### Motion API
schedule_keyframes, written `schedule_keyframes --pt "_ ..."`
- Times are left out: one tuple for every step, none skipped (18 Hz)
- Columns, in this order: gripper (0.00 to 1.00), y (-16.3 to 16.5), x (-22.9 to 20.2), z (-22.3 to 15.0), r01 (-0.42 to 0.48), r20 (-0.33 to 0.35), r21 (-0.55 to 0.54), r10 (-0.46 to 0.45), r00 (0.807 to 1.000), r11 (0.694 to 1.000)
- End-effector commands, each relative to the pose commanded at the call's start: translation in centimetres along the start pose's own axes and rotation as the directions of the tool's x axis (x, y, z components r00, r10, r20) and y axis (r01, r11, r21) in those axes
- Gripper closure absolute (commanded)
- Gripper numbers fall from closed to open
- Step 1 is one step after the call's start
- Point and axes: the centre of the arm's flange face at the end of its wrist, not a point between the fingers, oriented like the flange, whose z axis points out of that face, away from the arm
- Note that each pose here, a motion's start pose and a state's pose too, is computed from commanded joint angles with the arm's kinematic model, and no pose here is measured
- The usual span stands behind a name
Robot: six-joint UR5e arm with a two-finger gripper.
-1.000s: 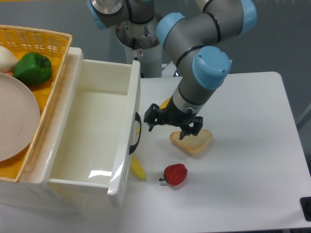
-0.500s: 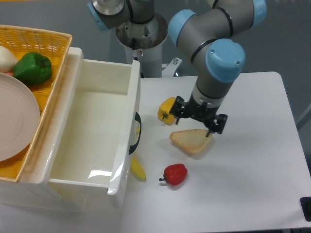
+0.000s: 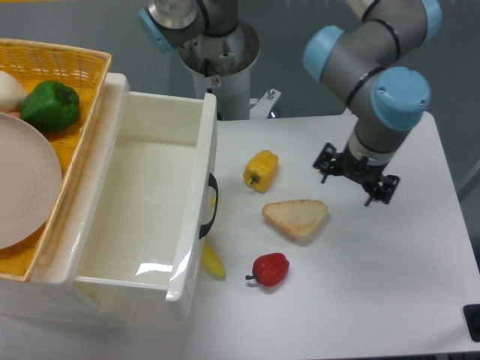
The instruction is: Slide open the top white drawer
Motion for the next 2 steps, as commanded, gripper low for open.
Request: schedule_keyframes --pt "0.0 0.14 -0.27 0.19 0.003 0.006 0.001 -0.003 1.0 1.0" --pt "0.0 0.13 -0.35 0.4 0.003 0.007 0.002 -0.003 1.0 1.0"
